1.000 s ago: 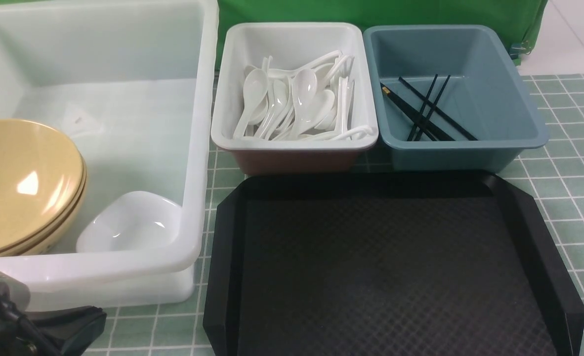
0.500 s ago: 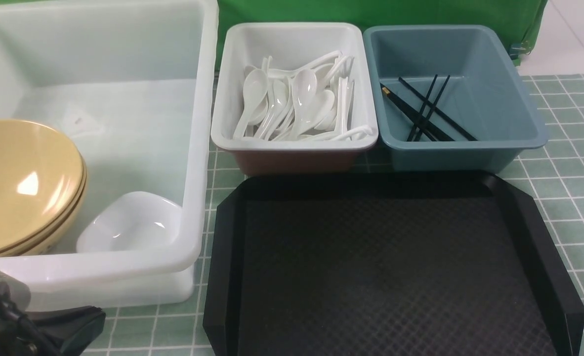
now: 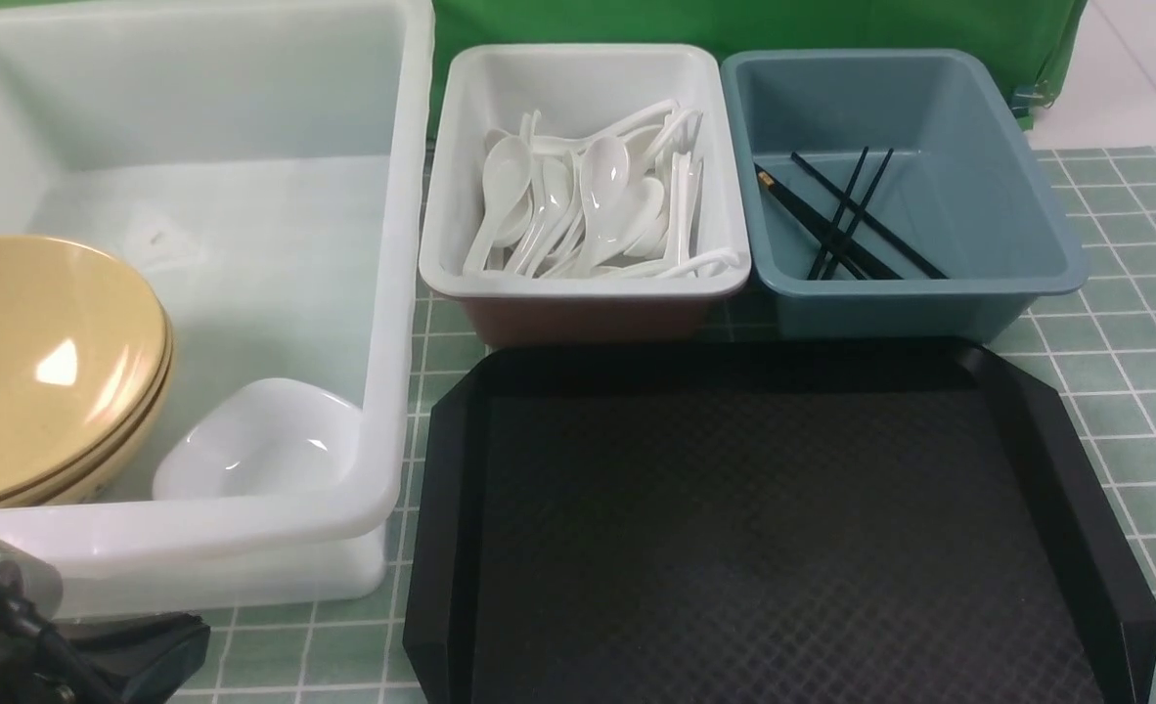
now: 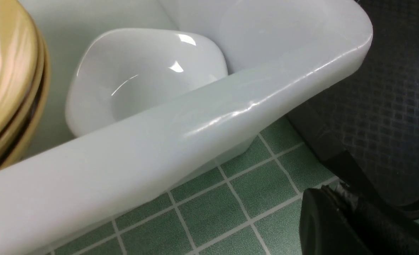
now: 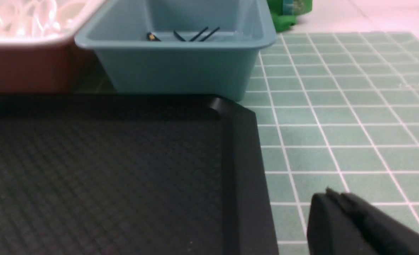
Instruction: On blue table put chopsticks spoon bowls plates into blue grey white boxes.
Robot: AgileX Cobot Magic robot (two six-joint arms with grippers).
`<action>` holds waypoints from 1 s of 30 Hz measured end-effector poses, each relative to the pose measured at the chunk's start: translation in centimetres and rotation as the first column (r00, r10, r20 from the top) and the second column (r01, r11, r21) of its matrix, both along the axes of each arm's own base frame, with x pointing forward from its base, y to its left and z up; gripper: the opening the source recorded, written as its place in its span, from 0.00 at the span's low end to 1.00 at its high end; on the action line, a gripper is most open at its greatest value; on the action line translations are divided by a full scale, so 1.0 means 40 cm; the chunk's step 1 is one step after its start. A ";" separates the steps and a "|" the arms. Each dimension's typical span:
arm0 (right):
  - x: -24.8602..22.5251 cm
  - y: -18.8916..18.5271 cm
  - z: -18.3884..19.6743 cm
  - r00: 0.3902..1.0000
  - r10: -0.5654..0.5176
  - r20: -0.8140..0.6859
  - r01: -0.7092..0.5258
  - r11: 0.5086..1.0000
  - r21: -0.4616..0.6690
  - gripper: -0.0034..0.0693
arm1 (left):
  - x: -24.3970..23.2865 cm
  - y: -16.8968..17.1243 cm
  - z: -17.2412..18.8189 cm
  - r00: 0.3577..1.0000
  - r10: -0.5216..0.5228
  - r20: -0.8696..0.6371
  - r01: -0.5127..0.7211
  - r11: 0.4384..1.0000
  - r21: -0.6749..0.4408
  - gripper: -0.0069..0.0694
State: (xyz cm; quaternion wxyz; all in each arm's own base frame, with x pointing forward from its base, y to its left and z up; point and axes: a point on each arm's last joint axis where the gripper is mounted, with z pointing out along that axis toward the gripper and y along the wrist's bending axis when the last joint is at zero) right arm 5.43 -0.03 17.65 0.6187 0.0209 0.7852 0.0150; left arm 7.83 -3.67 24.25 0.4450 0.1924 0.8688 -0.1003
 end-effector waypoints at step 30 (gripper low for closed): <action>-0.001 0.003 -0.001 1.000 0.023 -0.010 -0.023 1.000 0.000 0.14 | -0.019 0.008 -0.030 0.999 0.003 0.052 -0.001 1.000 -0.029 0.10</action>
